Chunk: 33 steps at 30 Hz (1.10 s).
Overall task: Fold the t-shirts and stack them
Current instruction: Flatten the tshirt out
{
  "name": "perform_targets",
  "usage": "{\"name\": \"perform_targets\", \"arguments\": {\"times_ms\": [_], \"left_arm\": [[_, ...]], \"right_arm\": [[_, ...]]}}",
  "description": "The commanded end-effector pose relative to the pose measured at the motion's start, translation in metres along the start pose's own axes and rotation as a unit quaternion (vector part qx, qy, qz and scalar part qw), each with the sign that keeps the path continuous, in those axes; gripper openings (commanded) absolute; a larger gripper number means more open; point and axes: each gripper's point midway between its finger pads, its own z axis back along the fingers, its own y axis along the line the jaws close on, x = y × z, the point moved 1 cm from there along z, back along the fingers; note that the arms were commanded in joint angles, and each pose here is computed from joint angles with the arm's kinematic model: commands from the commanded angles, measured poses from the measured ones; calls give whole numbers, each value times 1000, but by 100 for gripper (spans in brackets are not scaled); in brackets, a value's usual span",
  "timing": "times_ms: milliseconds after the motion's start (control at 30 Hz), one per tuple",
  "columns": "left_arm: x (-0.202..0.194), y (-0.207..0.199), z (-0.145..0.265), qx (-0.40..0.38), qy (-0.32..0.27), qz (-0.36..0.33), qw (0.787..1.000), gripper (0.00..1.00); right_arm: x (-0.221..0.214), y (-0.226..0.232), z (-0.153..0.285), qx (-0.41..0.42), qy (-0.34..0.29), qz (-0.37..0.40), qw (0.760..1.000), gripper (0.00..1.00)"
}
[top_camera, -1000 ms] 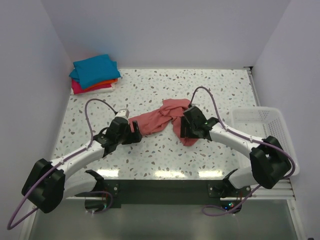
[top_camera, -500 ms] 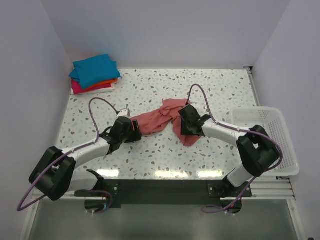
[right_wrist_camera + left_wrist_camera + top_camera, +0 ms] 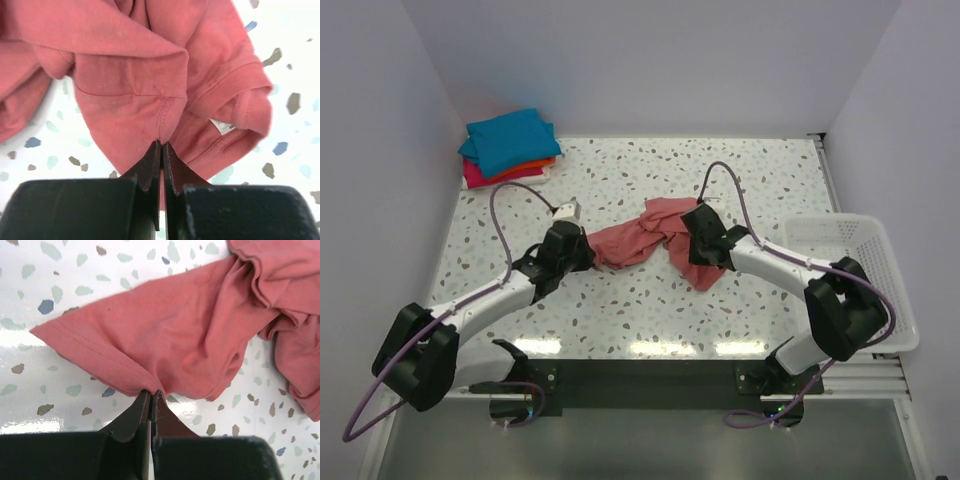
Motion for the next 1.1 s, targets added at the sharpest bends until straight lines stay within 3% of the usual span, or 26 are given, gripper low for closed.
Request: {"name": "perform_targets", "arguments": {"times_ms": [0, 333, 467, 667, 800, 900, 1067], "left_arm": [[50, -14, 20, -8, -63, 2, 998, 0], [133, -22, 101, -6, -162, 10, 987, 0], [189, -22, 167, 4, -245, 15, 970, 0], [229, -13, 248, 15, -326, 25, 945, 0], [238, -8, 262, 32, -344, 25, 938, 0], [246, -9, 250, 49, -345, 24, 937, 0], [274, -3, 190, 80, -324, 14, 942, 0]], "right_arm": [[48, -5, 35, 0, -75, -23, 997, 0], [104, -50, 137, -16, -187, -57, 981, 0], [135, -72, 208, -6, -266, -91, 960, 0], [162, -102, 291, 1, -352, -122, 928, 0], [177, -112, 306, -25, -380, -119, 917, 0], [193, -105, 299, -39, -390, -116, 913, 0], [233, -86, 263, -10, -369, -117, 922, 0]]}}
